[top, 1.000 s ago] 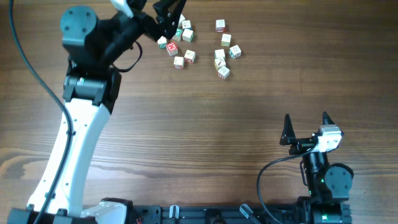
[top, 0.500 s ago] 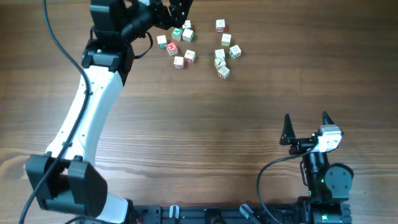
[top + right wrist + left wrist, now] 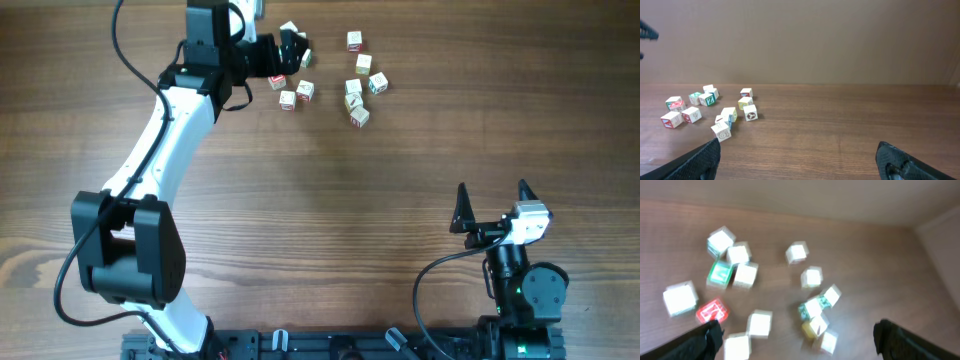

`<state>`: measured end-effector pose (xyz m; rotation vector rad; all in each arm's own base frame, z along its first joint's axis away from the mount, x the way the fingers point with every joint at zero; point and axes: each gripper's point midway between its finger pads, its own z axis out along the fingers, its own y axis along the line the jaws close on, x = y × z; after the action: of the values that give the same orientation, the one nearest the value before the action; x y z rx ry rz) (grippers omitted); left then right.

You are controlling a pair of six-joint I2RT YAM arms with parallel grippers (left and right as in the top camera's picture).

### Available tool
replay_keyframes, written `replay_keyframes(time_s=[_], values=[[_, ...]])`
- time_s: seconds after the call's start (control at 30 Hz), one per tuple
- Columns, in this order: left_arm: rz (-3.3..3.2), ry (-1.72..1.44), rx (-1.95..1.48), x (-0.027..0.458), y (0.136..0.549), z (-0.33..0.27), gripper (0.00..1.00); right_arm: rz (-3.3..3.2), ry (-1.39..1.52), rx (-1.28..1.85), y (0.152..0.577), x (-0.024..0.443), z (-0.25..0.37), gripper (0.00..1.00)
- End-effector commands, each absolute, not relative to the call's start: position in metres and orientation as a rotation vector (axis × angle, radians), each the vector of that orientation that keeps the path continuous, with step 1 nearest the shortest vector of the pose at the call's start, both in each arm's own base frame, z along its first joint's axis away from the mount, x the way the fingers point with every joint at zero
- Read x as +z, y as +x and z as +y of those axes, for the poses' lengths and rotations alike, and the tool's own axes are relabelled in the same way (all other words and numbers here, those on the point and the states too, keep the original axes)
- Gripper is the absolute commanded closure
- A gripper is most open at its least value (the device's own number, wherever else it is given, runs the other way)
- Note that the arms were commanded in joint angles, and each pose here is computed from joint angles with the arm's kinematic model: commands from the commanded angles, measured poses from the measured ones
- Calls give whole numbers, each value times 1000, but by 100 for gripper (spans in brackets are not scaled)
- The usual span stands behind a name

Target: Form a circle

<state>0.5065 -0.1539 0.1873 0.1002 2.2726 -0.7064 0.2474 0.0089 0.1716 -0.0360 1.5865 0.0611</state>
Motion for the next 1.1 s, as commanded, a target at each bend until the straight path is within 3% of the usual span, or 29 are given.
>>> replay_keyframes(time_s=[0.0, 0.3, 0.47, 0.6, 0.8, 0.97, 1.07], values=[[2378, 110, -507, 155, 504, -133, 0, 1582, -18, 64, 247, 173, 8, 0], [2563, 339, -380, 63, 488, -160, 2, 1582, -18, 64, 247, 173, 8, 0], [2643, 304, -123, 23, 488, -138, 12, 1582, -18, 64, 247, 173, 8, 0], [2663, 280, -103, 13, 489, -128, 14, 1582, -18, 64, 247, 173, 8, 0], [2645, 263, -113, 4, 498, -124, 5, 1582, -18, 64, 247, 173, 8, 0], [2675, 298, -243, -17, 493, -141, 4, 1582, -19, 63, 247, 172, 8, 0], [2674, 298, -244, -28, 495, -142, 9, 1582, -18, 64, 247, 172, 8, 0]])
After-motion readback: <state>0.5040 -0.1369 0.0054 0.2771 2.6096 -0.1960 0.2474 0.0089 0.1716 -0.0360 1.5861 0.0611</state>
